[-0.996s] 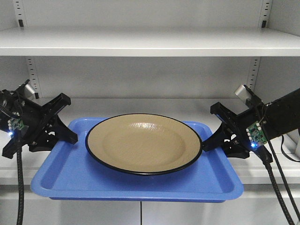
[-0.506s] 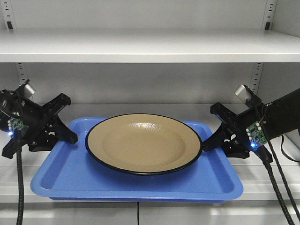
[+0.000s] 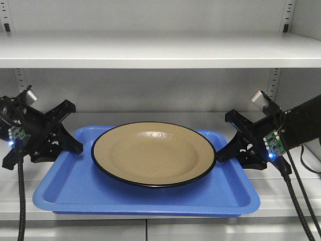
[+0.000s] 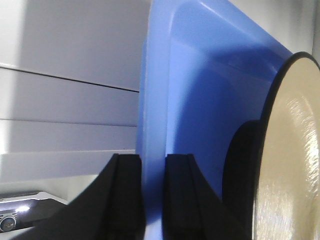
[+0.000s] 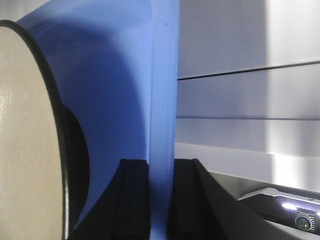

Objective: Place disk in tray to left cabinet
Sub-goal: 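Hold the tray with both grippers while driving up to the lower shelf, then push the tray farther onto the shelf and lower it with both grippers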

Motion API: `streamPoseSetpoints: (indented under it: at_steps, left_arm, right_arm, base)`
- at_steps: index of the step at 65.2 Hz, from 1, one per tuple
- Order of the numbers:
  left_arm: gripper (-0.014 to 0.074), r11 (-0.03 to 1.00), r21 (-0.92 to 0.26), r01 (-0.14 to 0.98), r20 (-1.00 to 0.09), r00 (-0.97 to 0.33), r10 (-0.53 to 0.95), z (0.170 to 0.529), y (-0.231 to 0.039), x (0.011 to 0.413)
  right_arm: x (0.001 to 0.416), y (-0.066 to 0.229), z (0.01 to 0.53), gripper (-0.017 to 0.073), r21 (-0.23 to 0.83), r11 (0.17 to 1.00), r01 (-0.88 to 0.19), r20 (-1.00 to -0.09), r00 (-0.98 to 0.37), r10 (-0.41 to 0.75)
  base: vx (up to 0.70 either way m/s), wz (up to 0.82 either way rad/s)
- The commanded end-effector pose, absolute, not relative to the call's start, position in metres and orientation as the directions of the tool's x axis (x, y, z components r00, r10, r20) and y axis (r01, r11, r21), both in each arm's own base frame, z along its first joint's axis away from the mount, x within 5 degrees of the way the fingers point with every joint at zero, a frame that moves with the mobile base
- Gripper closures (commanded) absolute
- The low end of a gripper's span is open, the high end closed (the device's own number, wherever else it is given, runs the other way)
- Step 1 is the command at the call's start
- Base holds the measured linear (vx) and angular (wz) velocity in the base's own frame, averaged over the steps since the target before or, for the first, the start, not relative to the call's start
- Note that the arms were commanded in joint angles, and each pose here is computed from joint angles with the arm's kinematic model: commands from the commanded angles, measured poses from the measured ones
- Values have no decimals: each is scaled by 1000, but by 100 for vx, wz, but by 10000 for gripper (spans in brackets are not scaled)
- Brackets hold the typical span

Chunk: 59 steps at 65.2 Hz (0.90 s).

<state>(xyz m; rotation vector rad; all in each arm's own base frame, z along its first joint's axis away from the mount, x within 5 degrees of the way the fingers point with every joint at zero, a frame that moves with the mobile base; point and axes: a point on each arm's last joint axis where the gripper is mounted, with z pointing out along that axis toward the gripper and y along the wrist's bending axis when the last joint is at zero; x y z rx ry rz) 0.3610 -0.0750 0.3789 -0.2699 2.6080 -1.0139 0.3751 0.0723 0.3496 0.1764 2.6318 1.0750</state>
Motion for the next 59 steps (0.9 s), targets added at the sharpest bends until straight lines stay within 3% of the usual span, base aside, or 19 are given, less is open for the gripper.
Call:
streamPoseSetpoints:
  at_steps: [1,31,59]
  left_arm:
    - [597,561,-827,21,-227,-927,-299,422,-97,341]
    - [597,566,-824,23,-265,-898,-350,422,-95,348]
    - [597,572,-817,-65,-266,-839,-475,380,-91,398]
  right_arm:
    - [357,94,396,565,841,534,-87,-239,-945,223]
    - [363,93,396,565,840,535,-86,-269,-924,274]
    - [407,89,362,564,833,550,-66,-331,-855,398]
  base:
    - [0,0]
    - [0,0]
    - [0,0]
